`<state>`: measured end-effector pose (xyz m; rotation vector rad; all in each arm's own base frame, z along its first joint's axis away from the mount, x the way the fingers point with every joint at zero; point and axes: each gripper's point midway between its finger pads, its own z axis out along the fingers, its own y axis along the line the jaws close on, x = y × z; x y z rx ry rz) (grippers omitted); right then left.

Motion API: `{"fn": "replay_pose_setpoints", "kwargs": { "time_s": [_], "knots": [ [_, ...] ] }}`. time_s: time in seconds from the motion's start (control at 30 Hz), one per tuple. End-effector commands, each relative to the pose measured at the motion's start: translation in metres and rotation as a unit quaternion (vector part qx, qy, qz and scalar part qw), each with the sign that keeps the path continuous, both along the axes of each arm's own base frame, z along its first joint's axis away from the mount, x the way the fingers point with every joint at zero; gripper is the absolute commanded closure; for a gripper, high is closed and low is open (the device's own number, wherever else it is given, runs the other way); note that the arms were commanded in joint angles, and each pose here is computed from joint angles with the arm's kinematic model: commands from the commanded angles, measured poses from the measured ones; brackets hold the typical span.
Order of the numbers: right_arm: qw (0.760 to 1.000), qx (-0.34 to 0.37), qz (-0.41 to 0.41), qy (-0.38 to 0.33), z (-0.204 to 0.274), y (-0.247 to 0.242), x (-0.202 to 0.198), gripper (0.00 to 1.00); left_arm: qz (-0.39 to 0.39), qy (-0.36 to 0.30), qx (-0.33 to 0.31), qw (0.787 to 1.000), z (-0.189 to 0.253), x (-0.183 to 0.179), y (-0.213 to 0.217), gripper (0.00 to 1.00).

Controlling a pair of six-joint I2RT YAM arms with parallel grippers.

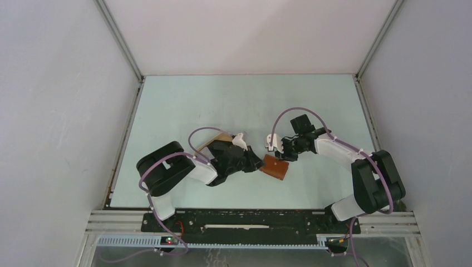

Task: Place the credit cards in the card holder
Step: Close the card holder at the center of the board.

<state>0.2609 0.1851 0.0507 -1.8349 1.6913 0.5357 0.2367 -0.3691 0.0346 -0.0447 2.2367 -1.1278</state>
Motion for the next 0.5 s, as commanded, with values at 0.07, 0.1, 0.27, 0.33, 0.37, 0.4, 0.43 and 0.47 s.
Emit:
{"fn": "replay_pose_setpoints", "kwargs": {
  "time_s": [0.07, 0.1, 0.27, 0.33, 0.37, 0.4, 0.43, 0.47],
  "knots": [
    [1.000, 0.006, 0.001, -0.006, 0.0093, 0.0069, 0.0062, 0.71, -0.001, 0.005, 0.009, 1.000, -0.0060, -0.0056, 0.0047, 0.86],
    [1.000, 0.007, 0.001, -0.006, 0.0093, 0.0070, 0.0062, 0.71, -0.001, 0.006, 0.009, 1.000, -0.0063, -0.0057, 0.0047, 0.86],
    [1.000, 0.005, 0.001, -0.001, 0.0085, 0.0074, 0.0059, 0.80, -0.001, 0.007, 0.010, 1.000, -0.0074, -0.0059, 0.0049, 0.86],
    [1.000, 0.003, 0.000, 0.003, 0.0082, 0.0079, 0.0057, 0.86, 0.000, 0.008, 0.009, 1.000, -0.0074, -0.0060, 0.0051, 0.86],
    [1.000, 0.002, -0.001, 0.005, 0.0079, 0.0076, 0.0058, 0.89, 0.000, 0.008, 0.009, 1.000, -0.0076, -0.0061, 0.0051, 0.86],
    [1.000, 0.002, -0.002, 0.006, 0.0082, 0.0077, 0.0062, 0.94, 0.000, 0.009, 0.010, 1.000, -0.0081, -0.0063, 0.0055, 0.86],
    [1.000, 0.002, -0.005, 0.007, 0.0084, 0.0075, 0.0062, 1.00, 0.000, 0.009, 0.009, 1.000, -0.0082, -0.0064, 0.0055, 0.86],
    [1.000, 0.002, -0.006, 0.007, 0.0093, 0.0074, 0.0069, 1.00, -0.001, 0.009, 0.009, 1.000, -0.0077, -0.0066, 0.0053, 0.86]
  ]
}}
